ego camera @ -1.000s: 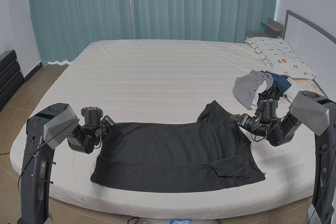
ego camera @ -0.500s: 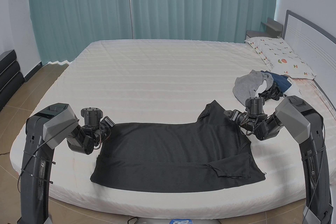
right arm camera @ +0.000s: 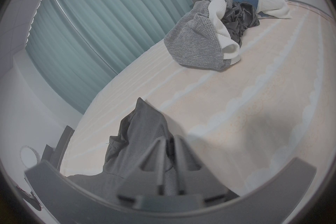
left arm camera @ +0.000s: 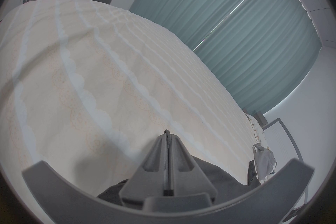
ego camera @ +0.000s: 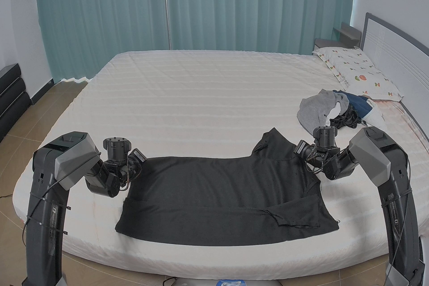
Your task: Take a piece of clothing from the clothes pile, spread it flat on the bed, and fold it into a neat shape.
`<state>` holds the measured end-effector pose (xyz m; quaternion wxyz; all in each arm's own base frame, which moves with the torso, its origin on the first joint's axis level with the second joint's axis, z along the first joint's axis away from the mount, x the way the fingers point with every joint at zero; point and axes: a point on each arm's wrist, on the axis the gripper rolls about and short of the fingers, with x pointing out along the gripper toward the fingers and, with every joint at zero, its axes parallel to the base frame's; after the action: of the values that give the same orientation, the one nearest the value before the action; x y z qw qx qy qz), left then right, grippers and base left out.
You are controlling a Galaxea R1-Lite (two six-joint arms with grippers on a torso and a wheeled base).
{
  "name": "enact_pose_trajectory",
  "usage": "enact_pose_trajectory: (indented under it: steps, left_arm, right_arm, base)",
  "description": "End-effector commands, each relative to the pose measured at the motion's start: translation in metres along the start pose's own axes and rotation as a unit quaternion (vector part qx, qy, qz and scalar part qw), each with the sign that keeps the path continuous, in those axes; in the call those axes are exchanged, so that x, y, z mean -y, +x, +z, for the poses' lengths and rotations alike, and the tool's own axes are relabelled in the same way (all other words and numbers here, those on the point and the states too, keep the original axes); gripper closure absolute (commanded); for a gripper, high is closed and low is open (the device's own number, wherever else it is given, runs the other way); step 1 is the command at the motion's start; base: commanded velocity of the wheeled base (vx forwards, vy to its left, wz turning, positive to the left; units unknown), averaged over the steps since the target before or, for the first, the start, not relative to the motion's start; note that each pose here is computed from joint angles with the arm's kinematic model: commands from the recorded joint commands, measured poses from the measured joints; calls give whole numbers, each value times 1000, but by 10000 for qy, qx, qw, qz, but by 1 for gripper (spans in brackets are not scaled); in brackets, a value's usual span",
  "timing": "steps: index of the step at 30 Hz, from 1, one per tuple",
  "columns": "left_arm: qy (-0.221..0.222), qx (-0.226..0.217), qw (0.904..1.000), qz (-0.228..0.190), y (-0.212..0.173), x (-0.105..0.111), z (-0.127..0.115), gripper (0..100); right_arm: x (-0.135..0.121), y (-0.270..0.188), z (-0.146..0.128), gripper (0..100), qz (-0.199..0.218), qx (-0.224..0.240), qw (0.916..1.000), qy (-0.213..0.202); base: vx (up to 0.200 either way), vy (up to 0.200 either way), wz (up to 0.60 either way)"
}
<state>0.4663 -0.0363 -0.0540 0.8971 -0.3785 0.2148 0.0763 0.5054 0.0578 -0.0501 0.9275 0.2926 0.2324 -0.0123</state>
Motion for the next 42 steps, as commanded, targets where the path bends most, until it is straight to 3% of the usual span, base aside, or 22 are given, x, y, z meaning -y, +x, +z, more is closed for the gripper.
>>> enact_pose_trajectory:
  steps: [1,9,16,21,29,42]
  left_arm:
    - [-3,9,10000,-8,0,1,1,100]
    - [-20,55,10000,-49,-11,5,7,100]
    - [-56,387,9987,-315,-18,10,20,100]
    - [-126,529,9981,-274,-25,6,36,100]
    - [-133,448,9987,-224,-30,2,36,100]
    - [-89,422,9988,-216,-34,2,36,100]
  right_arm:
    - [0,0,3,100,15,35,10000,50]
    - [4,-19,32,100,112,187,9988,429]
    - [4,-30,38,100,420,317,9978,414]
    - [0,-36,46,100,595,579,9957,405]
    - [0,-53,55,100,778,784,9930,412]
    - [11,-71,39,100,814,318,9955,370]
  base:
    - [0,0,0]
    - [0,0,0]
    - [0,0,0]
    - [0,0,0]
    - [0,0,0]
    - [0,0,0]
